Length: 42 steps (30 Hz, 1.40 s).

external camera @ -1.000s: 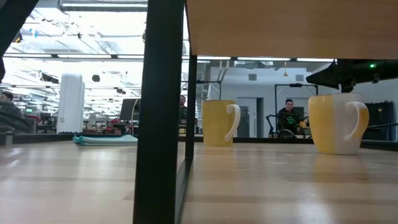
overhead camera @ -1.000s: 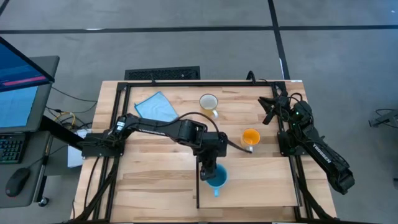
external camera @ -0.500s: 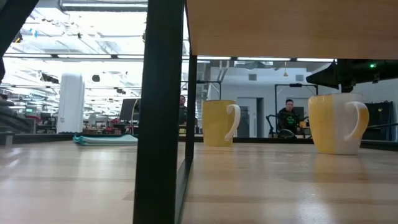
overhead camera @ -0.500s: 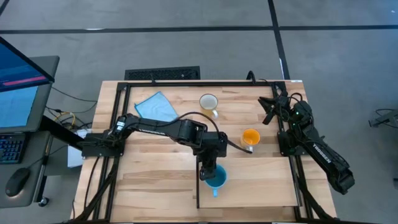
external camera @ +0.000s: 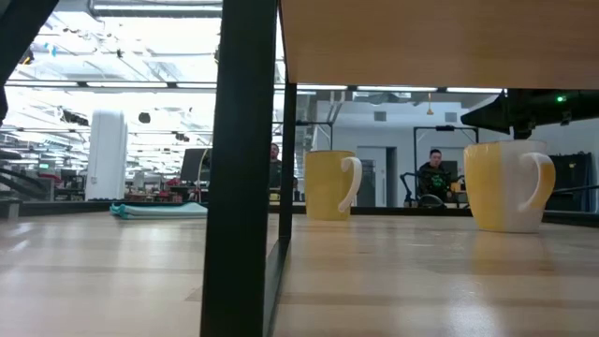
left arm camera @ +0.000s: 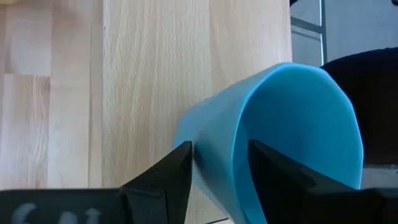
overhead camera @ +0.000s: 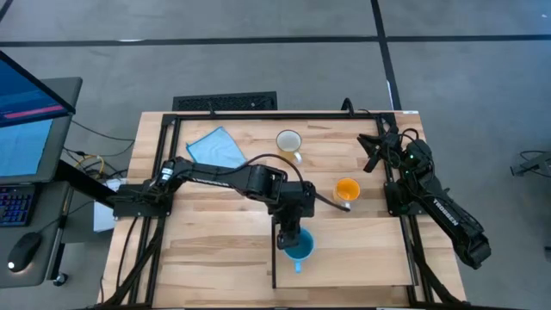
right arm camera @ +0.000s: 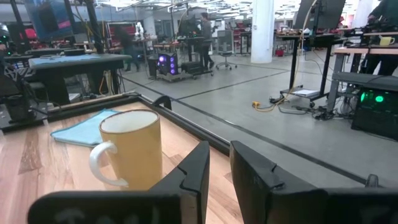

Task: Stack small to large cups/mugs on shelf
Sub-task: Put the blue mug on the shelf, then put the yellow mug on the shelf

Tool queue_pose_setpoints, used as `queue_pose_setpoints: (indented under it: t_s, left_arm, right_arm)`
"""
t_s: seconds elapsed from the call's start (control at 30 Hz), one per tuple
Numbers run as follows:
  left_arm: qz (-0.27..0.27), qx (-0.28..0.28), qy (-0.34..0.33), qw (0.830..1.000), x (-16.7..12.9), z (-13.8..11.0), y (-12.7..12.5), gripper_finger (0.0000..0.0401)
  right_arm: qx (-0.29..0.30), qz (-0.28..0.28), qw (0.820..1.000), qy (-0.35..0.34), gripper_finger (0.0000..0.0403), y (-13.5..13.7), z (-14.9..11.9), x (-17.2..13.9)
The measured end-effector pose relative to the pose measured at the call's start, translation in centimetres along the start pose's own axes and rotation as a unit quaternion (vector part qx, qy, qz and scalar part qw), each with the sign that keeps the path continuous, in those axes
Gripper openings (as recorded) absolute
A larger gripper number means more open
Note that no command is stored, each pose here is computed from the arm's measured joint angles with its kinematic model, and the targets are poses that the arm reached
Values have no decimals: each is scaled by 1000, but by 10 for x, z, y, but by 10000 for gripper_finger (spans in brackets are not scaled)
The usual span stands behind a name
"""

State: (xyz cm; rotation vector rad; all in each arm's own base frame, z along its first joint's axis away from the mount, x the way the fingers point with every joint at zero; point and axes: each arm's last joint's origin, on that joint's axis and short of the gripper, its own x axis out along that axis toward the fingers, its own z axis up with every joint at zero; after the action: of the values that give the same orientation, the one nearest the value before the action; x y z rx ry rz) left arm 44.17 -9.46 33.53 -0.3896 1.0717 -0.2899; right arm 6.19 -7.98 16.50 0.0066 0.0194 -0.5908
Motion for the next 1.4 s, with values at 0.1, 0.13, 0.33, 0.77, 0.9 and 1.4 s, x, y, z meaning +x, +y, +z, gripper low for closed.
queue_pose_setpoints:
  t_s: [0.1,0.13,0.33,0.77,0.9,1.4]
  left_arm:
    - [-1,1,-3,1000,0,1,0,147]
    - [0,0,-3,1000,0,1,0,147]
    - [15,-11,-10,1000,0,1,1,159]
    - [-9,-25,2,1000,0,0,0,189]
    - [-10,-26,2,1000,0,0,0,207]
    - [-19,-13,-29,999,-28,6,-10,301]
  right_arm:
    - [0,0,1000,0,86,0,0,0]
    - [0,0,1000,0,86,0,0,0]
    - [0,0,1000,0,86,0,0,0]
    - [0,0,1000,0,86,0,0,0]
    - [0,0,1000,0,86,0,0,0]
    - [0,0,1000,0,86,0,0,0]
